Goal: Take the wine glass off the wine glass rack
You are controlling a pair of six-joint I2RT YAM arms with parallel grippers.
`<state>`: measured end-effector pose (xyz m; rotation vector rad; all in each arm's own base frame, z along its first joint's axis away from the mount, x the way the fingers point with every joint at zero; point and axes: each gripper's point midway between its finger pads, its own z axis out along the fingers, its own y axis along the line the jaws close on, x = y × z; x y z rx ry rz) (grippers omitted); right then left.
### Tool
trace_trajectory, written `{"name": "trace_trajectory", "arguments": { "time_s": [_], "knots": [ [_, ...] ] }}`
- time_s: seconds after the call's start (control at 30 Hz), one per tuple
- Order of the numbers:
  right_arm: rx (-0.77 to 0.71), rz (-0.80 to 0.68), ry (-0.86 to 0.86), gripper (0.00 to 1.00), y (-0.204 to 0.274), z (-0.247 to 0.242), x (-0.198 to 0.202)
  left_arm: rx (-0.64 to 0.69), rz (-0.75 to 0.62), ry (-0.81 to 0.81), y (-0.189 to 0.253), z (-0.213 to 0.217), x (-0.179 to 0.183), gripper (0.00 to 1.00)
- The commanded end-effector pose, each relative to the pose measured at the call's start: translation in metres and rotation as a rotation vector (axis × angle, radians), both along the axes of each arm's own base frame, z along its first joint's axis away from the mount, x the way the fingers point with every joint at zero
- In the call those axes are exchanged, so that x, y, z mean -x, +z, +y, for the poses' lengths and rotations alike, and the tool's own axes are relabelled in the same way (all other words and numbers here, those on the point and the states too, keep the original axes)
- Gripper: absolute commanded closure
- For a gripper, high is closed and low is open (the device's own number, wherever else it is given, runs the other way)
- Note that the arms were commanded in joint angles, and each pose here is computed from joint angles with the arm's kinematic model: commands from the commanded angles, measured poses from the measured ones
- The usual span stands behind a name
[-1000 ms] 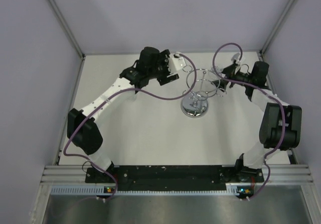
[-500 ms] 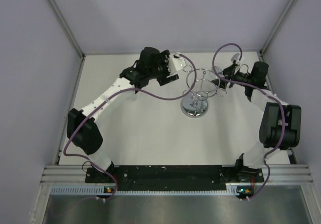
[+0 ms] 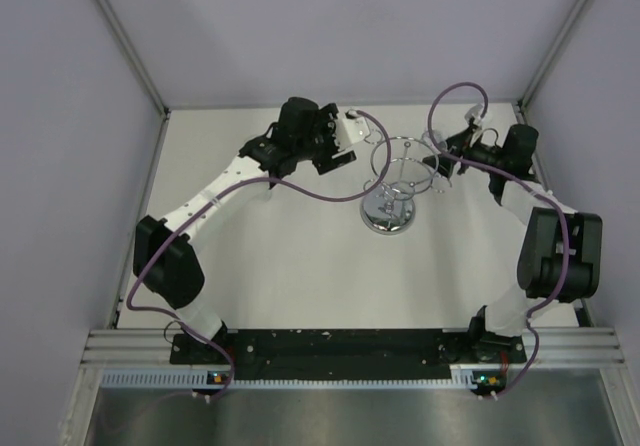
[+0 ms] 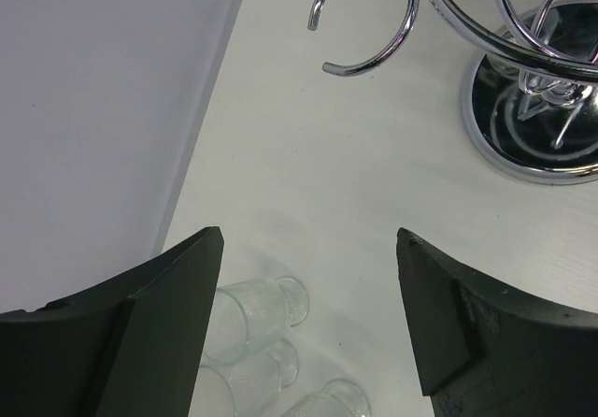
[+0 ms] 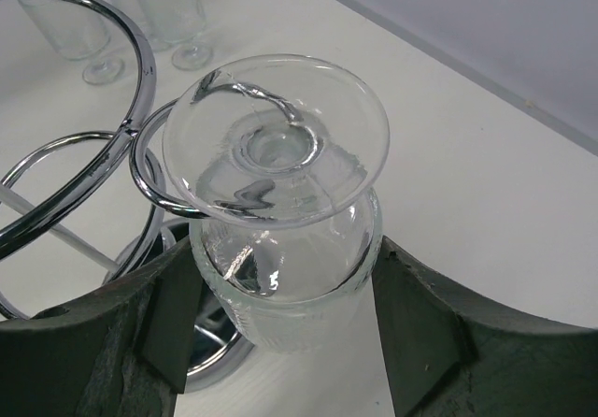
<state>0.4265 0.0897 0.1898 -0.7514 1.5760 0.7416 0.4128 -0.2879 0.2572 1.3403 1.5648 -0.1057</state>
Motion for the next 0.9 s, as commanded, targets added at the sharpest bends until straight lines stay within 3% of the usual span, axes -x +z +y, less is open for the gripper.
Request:
{"name": "trace_trajectory", "arguments": {
  "time_s": [0.0,0.57,0.87],
  "knots": [
    [0.014,-0.150,-0.055,1.00,0.045,-0.007,-0.009,0.067,-0.072,-0.002,0.036,0.001,0.004,0.20],
    [0.019,-0.139,-0.268,1.00,0.047,-0.050,-0.032,0.095,-0.098,-0.004,0.050,-0.001,0.004,0.20],
    [0.008,-0.203,-0.489,1.00,0.094,-0.097,-0.048,0.140,-0.148,-0.026,0.075,-0.005,0.005,0.19]
  ]
}}
